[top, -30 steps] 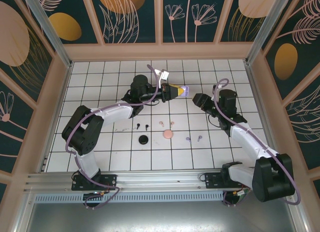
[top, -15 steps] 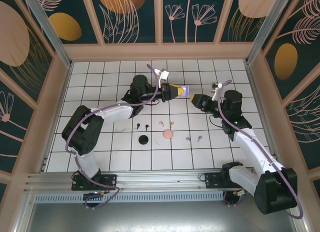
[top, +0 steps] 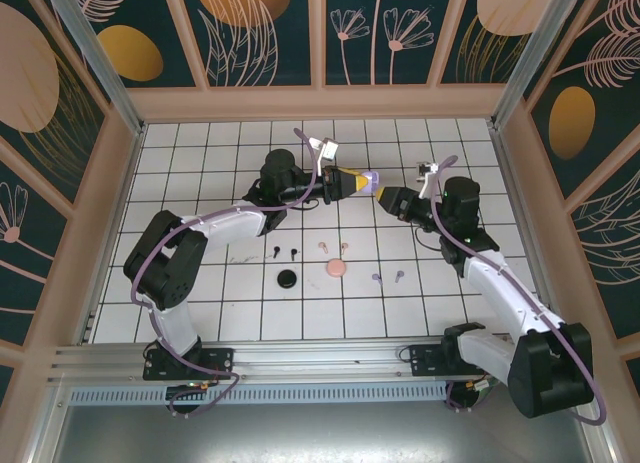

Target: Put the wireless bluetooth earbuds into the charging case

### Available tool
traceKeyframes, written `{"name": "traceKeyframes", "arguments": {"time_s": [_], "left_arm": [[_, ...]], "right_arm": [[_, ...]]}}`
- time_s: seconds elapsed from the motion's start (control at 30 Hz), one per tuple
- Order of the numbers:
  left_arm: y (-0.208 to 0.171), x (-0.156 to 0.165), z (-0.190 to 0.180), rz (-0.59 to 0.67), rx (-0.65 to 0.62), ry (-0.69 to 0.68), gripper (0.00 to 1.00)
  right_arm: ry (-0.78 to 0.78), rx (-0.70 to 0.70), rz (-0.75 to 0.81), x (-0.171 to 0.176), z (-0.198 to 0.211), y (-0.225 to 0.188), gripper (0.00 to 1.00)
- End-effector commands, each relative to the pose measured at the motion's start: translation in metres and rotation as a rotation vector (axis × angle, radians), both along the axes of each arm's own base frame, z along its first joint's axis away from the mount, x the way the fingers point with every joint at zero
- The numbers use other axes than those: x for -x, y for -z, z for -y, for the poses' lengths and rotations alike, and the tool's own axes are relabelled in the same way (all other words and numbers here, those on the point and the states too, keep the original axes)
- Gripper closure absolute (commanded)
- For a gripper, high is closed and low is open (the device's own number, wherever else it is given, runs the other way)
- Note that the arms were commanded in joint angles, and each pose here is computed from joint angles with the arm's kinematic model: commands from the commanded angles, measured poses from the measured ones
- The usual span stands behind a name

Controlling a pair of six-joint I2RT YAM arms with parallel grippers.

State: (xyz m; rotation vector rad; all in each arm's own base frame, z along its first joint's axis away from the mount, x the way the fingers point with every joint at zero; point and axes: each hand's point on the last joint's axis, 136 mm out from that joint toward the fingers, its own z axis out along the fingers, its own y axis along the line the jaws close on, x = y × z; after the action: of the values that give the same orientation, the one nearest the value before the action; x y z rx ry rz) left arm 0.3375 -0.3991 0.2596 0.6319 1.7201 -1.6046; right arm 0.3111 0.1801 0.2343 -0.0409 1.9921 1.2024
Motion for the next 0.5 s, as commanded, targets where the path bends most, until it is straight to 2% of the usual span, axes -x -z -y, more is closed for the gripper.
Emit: {"name": "traceKeyframes", "arguments": {"time_s": [0.0, 0.47], "left_arm": [[-0.024, 0.005, 0.001, 0.051, 0.051, 0.021, 1.00], [-0.027, 0.009, 0.001, 0.055, 0.055, 0.031, 1.00]], "right_arm": [[-0.030, -0.022, 0.080, -0.005, -0.008, -0.025, 0.60], [-0.017, -0.032, 0.069, -0.019, -0.010, -0.024, 0.68]]}}
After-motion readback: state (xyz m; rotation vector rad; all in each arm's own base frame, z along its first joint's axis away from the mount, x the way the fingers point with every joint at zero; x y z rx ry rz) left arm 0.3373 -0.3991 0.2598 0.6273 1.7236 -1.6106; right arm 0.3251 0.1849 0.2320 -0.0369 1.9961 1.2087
